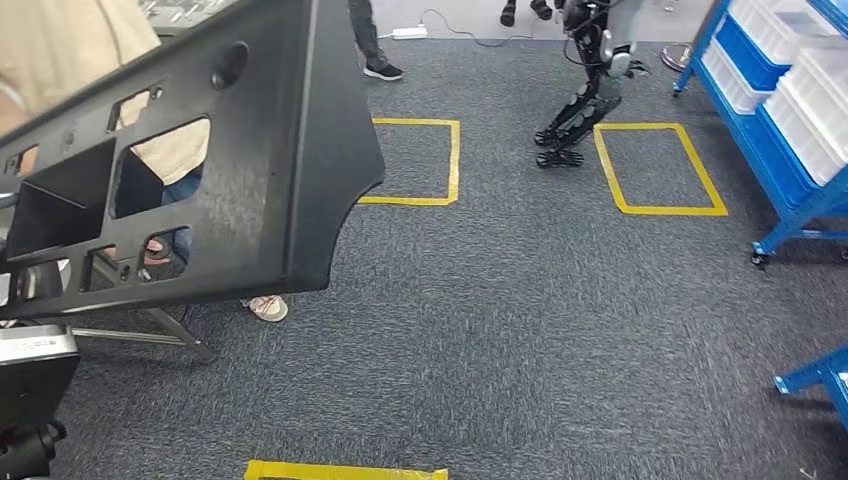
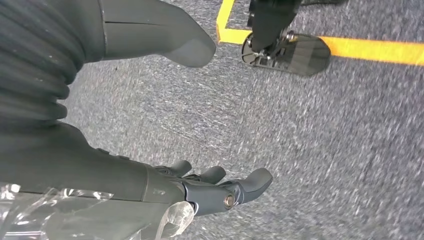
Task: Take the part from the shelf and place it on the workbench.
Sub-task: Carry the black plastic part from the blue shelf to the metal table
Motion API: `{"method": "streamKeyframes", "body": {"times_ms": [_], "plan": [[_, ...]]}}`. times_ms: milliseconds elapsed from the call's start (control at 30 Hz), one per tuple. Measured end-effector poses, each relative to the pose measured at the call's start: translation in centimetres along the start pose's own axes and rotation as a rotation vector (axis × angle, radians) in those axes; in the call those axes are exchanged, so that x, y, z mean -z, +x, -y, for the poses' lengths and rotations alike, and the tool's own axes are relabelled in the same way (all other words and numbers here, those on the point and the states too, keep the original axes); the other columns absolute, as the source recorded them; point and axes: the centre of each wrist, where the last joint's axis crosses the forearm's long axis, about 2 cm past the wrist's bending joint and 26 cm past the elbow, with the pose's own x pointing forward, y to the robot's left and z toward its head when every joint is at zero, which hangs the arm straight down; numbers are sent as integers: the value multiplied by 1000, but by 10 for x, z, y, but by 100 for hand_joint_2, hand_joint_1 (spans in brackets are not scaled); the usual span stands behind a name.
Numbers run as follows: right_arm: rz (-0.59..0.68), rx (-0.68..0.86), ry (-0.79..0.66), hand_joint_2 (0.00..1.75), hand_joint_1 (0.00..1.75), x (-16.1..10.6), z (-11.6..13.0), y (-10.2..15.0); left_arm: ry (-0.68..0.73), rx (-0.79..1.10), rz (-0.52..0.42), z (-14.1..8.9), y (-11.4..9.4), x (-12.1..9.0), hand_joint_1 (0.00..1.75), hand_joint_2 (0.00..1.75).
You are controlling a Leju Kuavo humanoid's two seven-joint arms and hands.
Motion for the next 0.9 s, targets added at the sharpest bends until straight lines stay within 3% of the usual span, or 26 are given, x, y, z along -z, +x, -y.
{"method": "streamKeyframes", "body": {"times_ms": [900], "plan": [[-3, -6, -21, 175, 0, 1, 9, -2, -55, -3, -24, 6, -1, -8, 175, 175]]}}
